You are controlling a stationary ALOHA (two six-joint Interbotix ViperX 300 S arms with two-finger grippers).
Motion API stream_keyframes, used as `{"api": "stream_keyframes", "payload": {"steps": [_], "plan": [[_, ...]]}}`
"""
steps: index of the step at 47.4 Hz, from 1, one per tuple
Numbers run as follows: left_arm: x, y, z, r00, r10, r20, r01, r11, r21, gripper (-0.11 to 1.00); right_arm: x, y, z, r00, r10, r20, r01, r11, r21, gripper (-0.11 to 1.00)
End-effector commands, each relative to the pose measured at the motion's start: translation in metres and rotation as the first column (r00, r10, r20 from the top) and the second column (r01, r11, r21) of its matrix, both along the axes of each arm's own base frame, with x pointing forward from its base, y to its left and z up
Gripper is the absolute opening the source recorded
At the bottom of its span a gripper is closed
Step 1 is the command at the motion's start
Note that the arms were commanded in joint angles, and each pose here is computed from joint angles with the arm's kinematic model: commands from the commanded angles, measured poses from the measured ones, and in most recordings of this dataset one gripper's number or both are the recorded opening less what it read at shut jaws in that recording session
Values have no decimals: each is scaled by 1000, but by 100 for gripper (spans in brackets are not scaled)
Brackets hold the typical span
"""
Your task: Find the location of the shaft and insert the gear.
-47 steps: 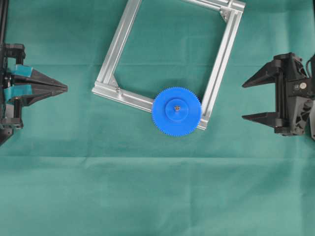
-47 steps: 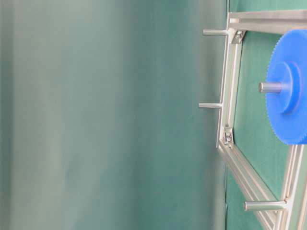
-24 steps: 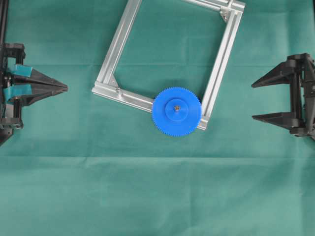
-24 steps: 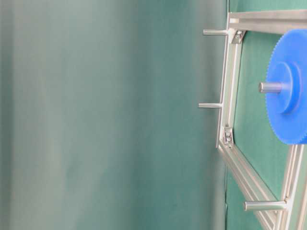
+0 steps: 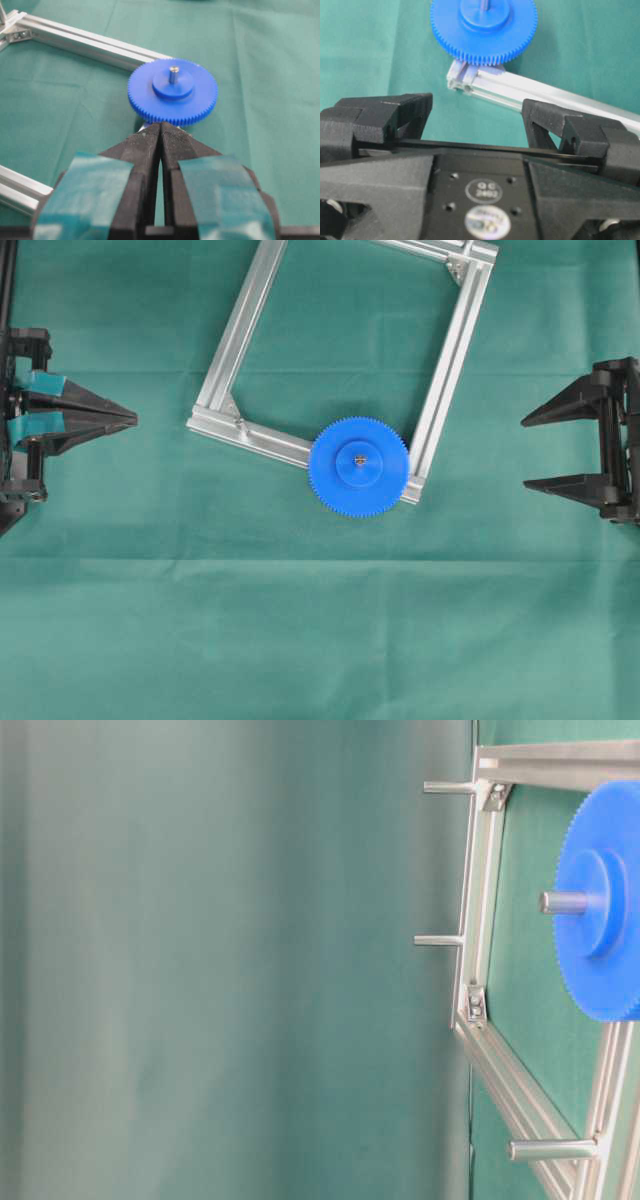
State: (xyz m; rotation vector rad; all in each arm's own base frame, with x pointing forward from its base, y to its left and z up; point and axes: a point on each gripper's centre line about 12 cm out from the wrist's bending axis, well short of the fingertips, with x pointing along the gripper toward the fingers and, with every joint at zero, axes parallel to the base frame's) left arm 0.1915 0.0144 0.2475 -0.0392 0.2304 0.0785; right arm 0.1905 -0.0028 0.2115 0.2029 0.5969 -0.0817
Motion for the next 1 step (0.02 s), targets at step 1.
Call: {"api": "stream_keyframes", "payload": {"steps": [1], "plan": [[2,1,6,1000,6,19,-5,1000,-2,1,3,0,5,1000,2,31,-2,1000,1,83]]}}
